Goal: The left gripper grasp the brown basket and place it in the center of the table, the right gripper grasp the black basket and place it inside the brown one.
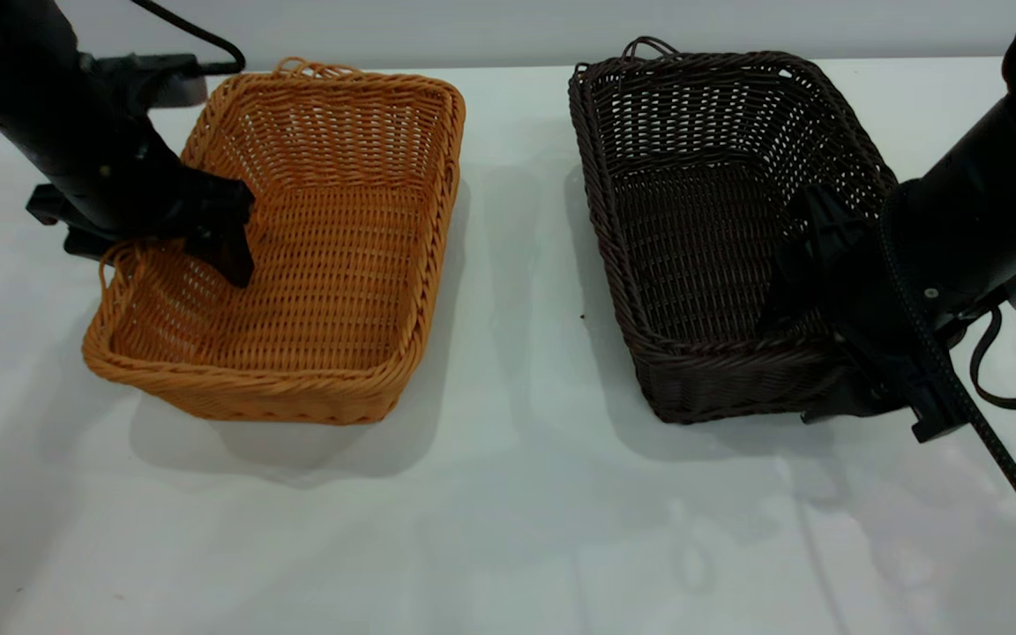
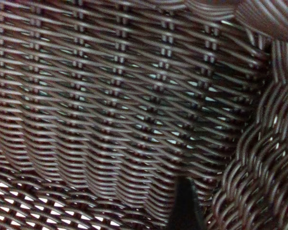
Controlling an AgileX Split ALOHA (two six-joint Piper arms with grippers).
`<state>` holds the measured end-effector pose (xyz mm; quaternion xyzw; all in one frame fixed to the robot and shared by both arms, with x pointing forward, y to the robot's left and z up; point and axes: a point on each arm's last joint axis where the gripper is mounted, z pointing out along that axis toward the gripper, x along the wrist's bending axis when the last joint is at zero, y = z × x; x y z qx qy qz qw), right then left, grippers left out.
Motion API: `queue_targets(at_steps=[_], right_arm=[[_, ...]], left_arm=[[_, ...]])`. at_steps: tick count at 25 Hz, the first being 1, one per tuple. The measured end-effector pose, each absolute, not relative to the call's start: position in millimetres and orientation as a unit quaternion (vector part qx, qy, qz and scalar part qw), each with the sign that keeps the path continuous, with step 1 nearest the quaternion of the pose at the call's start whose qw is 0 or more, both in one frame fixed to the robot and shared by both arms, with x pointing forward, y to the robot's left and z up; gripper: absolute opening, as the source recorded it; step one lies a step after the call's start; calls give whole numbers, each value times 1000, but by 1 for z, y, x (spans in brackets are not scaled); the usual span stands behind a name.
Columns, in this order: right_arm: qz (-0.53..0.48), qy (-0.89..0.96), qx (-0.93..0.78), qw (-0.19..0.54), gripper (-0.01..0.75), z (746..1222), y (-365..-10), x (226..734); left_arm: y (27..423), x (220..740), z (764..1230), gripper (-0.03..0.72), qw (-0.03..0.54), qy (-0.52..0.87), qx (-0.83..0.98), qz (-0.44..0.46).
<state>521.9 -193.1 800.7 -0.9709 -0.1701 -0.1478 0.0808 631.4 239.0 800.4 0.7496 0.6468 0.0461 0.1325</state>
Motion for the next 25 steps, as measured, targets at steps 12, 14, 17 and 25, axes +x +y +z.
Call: queue_targets(at_steps=[12, 14, 17, 25], right_arm=[[-148, -159, -973, 81, 96, 800, -193, 522], [-151, -171, -970, 84, 84, 802, -192, 523], [-164, -170, -969, 77, 83, 810, -195, 526], [-288, -230, -928, 47, 83, 876, -241, 562]], left_arm=[[239, 634, 801, 105, 139, 649, 746, 53], [239, 635, 802, 84, 142, 648, 746, 57], [239, 636, 802, 83, 144, 639, 754, 59], [235, 636, 805, 83, 141, 542, 825, 78]])
